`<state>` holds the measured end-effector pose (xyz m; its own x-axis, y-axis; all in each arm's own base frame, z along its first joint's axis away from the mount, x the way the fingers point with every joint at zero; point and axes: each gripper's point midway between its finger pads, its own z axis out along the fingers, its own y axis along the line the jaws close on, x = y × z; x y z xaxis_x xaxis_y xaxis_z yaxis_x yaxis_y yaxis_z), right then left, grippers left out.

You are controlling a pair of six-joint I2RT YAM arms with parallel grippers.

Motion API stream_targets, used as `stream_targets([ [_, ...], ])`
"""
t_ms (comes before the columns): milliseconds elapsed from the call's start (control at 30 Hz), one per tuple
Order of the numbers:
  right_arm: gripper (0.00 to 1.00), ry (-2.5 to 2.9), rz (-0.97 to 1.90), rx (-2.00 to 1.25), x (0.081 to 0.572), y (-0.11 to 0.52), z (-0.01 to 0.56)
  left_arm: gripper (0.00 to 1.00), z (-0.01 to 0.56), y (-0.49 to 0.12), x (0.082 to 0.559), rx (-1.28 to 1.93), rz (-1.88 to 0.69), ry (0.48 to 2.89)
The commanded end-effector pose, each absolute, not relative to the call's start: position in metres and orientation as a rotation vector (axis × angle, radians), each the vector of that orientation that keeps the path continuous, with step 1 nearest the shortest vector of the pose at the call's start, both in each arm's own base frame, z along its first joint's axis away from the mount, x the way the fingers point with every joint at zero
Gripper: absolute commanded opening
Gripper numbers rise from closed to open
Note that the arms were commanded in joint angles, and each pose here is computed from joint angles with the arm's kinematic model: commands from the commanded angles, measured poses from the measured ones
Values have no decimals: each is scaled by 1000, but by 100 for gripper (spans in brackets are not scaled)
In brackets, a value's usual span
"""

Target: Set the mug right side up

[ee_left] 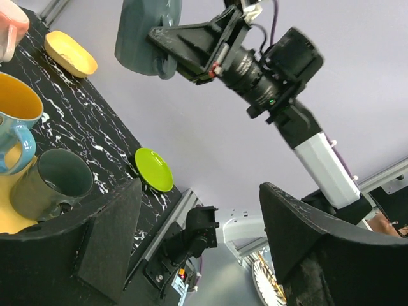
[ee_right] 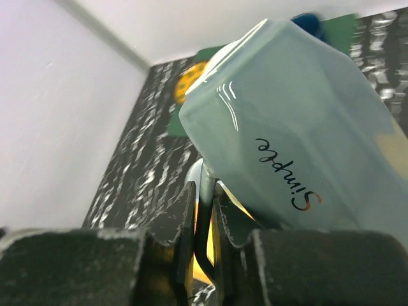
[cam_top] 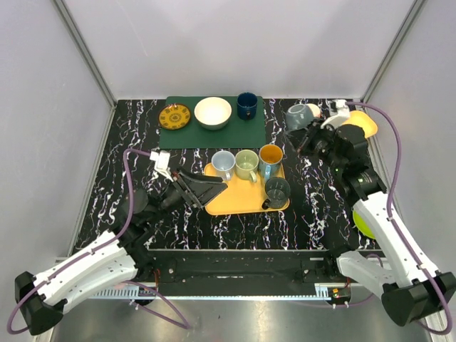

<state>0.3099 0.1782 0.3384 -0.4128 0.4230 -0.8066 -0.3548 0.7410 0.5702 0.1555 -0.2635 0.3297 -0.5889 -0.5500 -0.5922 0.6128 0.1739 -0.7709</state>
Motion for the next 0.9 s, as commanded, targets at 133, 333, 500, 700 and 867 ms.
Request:
stream_targets([
  [133, 0, 1445, 766, 142, 355, 116, 371, 78, 319, -243, 156, 18, -1519, 1497],
  [333, 0, 1334, 854, 106, 396, 100, 357, 78, 310, -241, 155, 39, -1493, 1499],
  [500, 0, 1300, 926, 146, 442, 87, 322, 79, 306, -235, 160, 51, -1413, 1494],
  [700, 0, 1270, 950, 121, 487, 89, 318, 80, 303, -230, 170, 74, -1297, 1513],
  [867, 0, 1291, 965, 108, 502, 94, 313, 81, 295, -234, 179, 95, -1246, 1541],
])
